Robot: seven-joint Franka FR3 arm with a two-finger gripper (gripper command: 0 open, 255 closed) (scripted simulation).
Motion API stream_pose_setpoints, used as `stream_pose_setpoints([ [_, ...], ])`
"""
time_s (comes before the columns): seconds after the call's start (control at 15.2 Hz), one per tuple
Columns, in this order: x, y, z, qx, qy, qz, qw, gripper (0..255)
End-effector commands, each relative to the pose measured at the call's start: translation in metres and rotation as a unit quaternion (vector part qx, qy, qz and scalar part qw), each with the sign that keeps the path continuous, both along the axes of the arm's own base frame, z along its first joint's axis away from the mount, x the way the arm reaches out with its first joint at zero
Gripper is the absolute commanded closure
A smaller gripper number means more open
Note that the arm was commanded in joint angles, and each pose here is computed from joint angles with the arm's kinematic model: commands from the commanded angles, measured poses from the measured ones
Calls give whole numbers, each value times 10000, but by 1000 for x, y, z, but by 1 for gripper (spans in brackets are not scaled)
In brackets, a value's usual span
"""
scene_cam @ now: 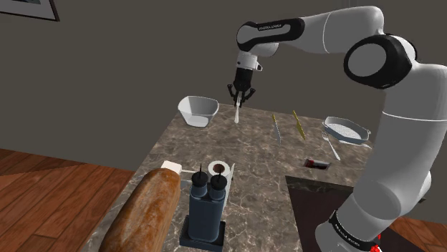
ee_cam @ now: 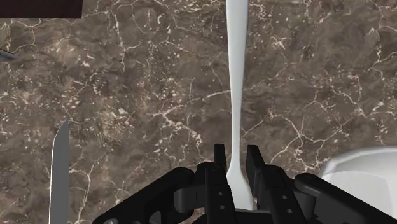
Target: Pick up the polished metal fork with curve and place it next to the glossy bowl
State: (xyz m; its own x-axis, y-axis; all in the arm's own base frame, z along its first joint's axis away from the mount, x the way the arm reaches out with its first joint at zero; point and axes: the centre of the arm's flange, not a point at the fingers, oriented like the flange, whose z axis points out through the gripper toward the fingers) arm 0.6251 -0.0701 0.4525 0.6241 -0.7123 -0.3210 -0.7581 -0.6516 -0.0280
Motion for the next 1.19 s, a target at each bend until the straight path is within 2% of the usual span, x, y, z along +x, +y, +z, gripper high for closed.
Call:
stream_pose_setpoints([
  [0.0,26,-11,0,-2,2,-2,10000,255],
  [0.2,62,-26,1,-2,2,-2,10000,255],
  [1.12,62,-26,-73,-2,2,-2,10000,255],
])
